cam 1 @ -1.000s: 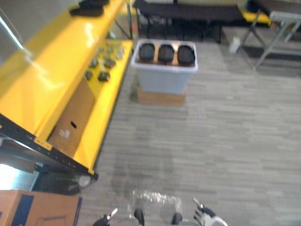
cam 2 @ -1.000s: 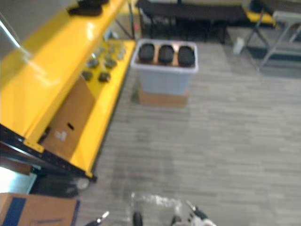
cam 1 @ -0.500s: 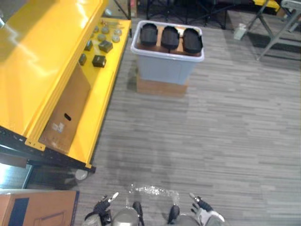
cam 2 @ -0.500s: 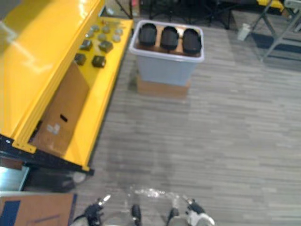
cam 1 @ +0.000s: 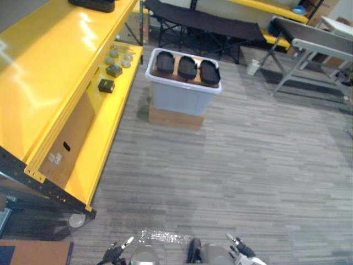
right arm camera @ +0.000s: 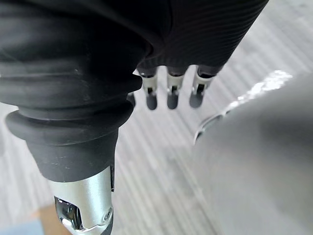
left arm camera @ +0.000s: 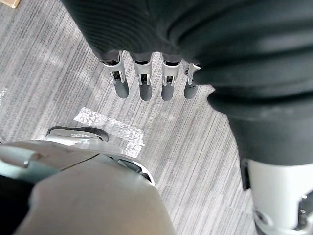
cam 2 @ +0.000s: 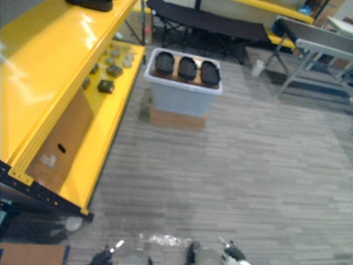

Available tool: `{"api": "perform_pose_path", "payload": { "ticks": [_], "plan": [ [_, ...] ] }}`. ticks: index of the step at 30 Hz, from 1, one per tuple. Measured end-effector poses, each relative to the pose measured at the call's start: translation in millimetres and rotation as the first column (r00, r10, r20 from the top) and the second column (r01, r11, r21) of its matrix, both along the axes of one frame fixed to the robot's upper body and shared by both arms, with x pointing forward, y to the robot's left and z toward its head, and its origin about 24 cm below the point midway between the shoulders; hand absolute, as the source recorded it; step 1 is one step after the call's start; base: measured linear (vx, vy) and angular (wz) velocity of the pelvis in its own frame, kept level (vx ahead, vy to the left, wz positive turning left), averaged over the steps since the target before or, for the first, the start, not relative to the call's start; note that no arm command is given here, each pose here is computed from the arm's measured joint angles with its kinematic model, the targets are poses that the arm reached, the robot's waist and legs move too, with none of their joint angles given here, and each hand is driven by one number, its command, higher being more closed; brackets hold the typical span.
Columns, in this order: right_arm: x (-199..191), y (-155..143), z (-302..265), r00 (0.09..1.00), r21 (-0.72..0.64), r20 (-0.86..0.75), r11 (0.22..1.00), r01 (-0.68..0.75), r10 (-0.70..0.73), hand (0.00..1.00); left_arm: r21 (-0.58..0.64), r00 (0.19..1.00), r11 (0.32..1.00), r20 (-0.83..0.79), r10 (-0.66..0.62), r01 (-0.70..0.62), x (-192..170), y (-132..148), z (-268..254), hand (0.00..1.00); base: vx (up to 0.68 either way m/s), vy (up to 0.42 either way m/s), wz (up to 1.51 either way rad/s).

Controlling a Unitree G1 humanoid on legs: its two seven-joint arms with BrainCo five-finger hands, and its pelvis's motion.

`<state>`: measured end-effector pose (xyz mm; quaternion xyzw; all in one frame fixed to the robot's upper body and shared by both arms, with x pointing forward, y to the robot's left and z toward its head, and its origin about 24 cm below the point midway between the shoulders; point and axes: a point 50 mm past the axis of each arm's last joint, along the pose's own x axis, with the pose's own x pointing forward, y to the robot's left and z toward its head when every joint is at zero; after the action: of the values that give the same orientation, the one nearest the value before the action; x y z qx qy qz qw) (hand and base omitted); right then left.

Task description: Walk over and take plastic housings, then place them on the shelf

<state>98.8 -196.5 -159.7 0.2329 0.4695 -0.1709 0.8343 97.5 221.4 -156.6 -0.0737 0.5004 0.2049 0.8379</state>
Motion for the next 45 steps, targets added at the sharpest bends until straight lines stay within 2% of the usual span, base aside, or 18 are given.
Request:
{"api": "perform_pose_path", "payload": {
  "ticks": [3, 6, 8, 11, 13, 18, 19, 22, 25, 27, 31, 34, 35, 39, 41, 44, 45],
  "plan": [
    [-4.5, -1.9, -0.9, 0.999, 0.000, -0.010, 0.999, 0.033, -0.033, 0.00, -0.033, 0.998, 0.998, 0.021, 0.058, -0.057, 2.7, -3.5, 0.3, 0.00, 0.22, -0.170, 0.17],
    [-5.2, -11.3, 0.6, 0.999, -0.023, -0.007, 0.999, 0.046, -0.047, 0.00, -0.108, 0.990, 0.984, 0.013, 0.143, -0.141, -3.3, -21.4, -3.3, 0.00, 0.36, -0.214, 0.28],
    [-7.2, -19.6, 1.6, 0.999, -0.073, -0.020, 0.997, 0.025, -0.027, 0.00, -0.182, 0.974, 0.959, 0.009, 0.225, -0.219, -4.4, -38.6, -5.4, 0.00, 0.43, -0.185, 0.37],
    [-4.1, -22.7, 1.7, 0.999, -0.095, -0.028, 0.995, -0.033, 0.031, 0.00, -0.196, 0.959, 0.940, -0.023, 0.282, -0.281, -11.0, -36.0, -7.2, 0.00, 0.39, -0.123, 0.03],
    [7.6, -19.6, 4.2, 0.998, -0.091, 0.005, 0.994, -0.062, 0.063, 0.00, -0.173, 0.957, 0.941, -0.063, 0.283, -0.290, -26.2, -31.4, -9.7, 0.00, 0.33, -0.023, -0.26],
    [31.4, -11.9, 11.3, 0.988, -0.125, 0.064, 0.983, -0.133, 0.142, 0.00, -0.126, 0.941, 0.950, -0.223, 0.255, -0.287, -93.8, -23.1, -15.6, 0.00, 0.40, 0.119, -0.31],
    [36.1, -10.9, 12.7, 0.987, -0.124, 0.076, 0.983, -0.134, 0.145, 0.00, -0.127, 0.943, 0.952, -0.222, 0.247, -0.279, -94.1, -21.1, -15.5, 0.00, 0.60, 0.187, -0.11],
    [51.2, -11.7, 18.0, 0.983, -0.135, 0.109, 0.982, -0.132, 0.148, 0.00, -0.096, 0.967, 0.976, -0.180, 0.178, -0.197, -85.2, -9.5, -13.3, 0.00, 0.52, 0.142, -0.13],
    [33.0, -10.0, 8.4, 0.988, -0.099, 0.028, 0.984, -0.148, 0.151, 0.00, -0.044, 0.990, 0.990, -0.053, 0.130, -0.133, -55.4, 4.9, -6.7, 0.00, 0.41, 0.076, 0.10],
    [10.3, -8.1, 0.4, 0.984, -0.065, -0.037, 0.983, -0.174, 0.172, 0.00, -0.011, 0.983, 0.994, 0.147, 0.106, -0.106, -4.0, 15.8, 9.1, 0.00, 0.44, -0.049, 0.22],
    [4.8, -10.1, -0.2, 0.991, -0.068, -0.038, 0.989, -0.134, 0.132, 0.00, -0.029, 0.917, 0.996, 0.390, 0.084, -0.079, 70.2, 7.1, 37.4, 0.00, 0.34, -0.127, 0.22],
    [-3.3, -7.1, -1.6, 0.993, -0.063, -0.044, 0.992, -0.109, 0.106, 0.00, -0.105, 0.885, 0.988, 0.441, 0.151, -0.116, 84.1, -2.5, 44.1, 0.00, 0.40, -0.276, 0.10],
    [-9.0, -5.3, -2.8, 0.993, -0.059, -0.053, 0.993, -0.105, 0.102, 0.00, -0.109, 0.893, 0.987, 0.423, 0.154, -0.119, 81.7, -3.3, 42.1, 0.00, 0.50, -0.416, 0.33],
    [1.0, -14.6, 1.4, 0.994, -0.089, -0.031, 0.990, -0.106, 0.104, 0.00, -0.228, 0.959, 0.960, 0.190, 0.209, -0.164, 46.5, -47.0, 12.4, 0.00, 0.35, -0.307, 0.24],
    [3.5, -16.1, 1.8, 0.991, -0.101, -0.045, 0.987, -0.126, 0.122, 0.00, -0.220, 0.959, 0.952, 0.139, 0.247, -0.213, 34.3, -39.6, 7.7, 0.00, 0.29, -0.281, 0.14],
    [4.1, -16.5, 1.7, 0.988, -0.113, -0.056, 0.982, -0.152, 0.147, 0.00, -0.200, 0.956, 0.938, 0.025, 0.293, -0.282, -3.5, -30.6, -4.5, 0.00, 0.29, -0.112, -0.04],
    [4.3, -15.5, 1.5, 0.988, -0.111, -0.055, 0.982, -0.153, 0.147, 0.00, -0.186, 0.963, 0.946, -0.015, 0.268, -0.266, -16.3, -29.2, -7.4, 0.00, 0.32, -0.010, -0.32]
  ]
}}
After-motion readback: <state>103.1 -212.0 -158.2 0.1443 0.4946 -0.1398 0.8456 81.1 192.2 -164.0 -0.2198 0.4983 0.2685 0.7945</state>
